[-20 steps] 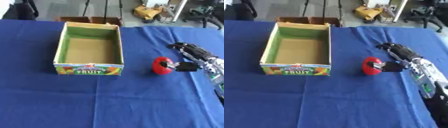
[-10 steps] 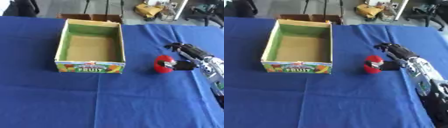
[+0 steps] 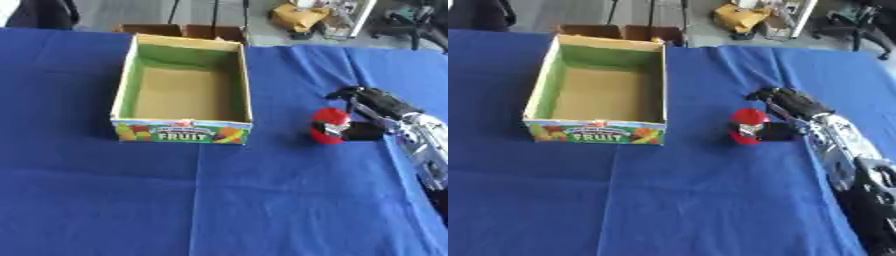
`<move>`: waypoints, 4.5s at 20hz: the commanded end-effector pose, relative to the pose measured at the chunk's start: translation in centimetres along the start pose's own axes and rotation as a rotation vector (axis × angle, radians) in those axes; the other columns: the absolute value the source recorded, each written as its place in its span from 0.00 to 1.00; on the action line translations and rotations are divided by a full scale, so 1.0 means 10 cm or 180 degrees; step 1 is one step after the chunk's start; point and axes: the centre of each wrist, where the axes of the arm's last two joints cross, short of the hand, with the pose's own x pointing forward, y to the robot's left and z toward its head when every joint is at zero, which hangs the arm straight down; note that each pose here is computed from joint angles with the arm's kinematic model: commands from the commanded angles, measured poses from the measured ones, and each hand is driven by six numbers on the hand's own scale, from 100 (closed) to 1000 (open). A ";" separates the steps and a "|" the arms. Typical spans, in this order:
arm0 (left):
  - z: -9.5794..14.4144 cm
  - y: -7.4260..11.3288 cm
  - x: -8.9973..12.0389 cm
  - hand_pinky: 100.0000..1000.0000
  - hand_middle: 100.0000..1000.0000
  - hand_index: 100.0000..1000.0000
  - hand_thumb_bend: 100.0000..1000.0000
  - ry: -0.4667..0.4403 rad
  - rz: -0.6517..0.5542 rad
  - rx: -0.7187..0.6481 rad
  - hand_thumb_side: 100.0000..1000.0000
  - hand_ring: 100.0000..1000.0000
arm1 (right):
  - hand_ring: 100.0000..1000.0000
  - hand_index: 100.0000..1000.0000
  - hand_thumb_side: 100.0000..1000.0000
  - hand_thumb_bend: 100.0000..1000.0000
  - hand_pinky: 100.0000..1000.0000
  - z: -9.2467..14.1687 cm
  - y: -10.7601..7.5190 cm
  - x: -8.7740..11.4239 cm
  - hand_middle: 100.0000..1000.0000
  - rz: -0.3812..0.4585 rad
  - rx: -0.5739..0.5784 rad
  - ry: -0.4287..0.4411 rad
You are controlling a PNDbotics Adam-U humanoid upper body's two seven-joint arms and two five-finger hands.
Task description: Pick up objects on the table and place them in the box.
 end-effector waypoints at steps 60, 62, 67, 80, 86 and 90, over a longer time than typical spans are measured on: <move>-0.05 -0.07 0.02 0.66 0.70 0.86 0.00 -0.0097 0.0083 -0.0138 0.85 0.63 | 0.47 0.73 0.83 0.04 0.33 -0.16 -0.12 0.22 0.65 0.1032 -0.0129 -0.0137; -0.05 -0.07 0.02 0.66 0.70 0.86 0.00 -0.0098 0.0080 -0.0138 0.85 0.63 | 0.47 0.73 0.82 0.03 0.32 -0.16 -0.12 0.23 0.65 0.1009 -0.0151 -0.0143; -0.04 -0.06 0.02 0.66 0.70 0.86 0.00 -0.0104 0.0055 -0.0138 0.85 0.63 | 0.44 0.73 0.82 0.04 0.30 -0.15 -0.10 0.32 0.64 0.0909 -0.0322 -0.0150; -0.05 -0.06 0.03 0.66 0.70 0.86 0.00 -0.0120 0.0031 -0.0153 0.86 0.63 | 0.40 0.71 0.77 0.03 0.24 -0.14 0.00 0.50 0.60 0.0863 -0.0512 -0.0146; -0.06 -0.05 0.03 0.65 0.70 0.86 0.00 -0.0120 0.0025 -0.0160 0.86 0.63 | 0.33 0.69 0.65 0.00 0.13 -0.14 0.02 0.56 0.52 0.0847 -0.0635 -0.0122; -0.06 -0.06 0.03 0.65 0.70 0.86 0.00 -0.0118 0.0023 -0.0163 0.86 0.63 | 0.28 0.67 0.55 0.00 0.07 -0.13 -0.02 0.57 0.48 0.0773 -0.0808 -0.0080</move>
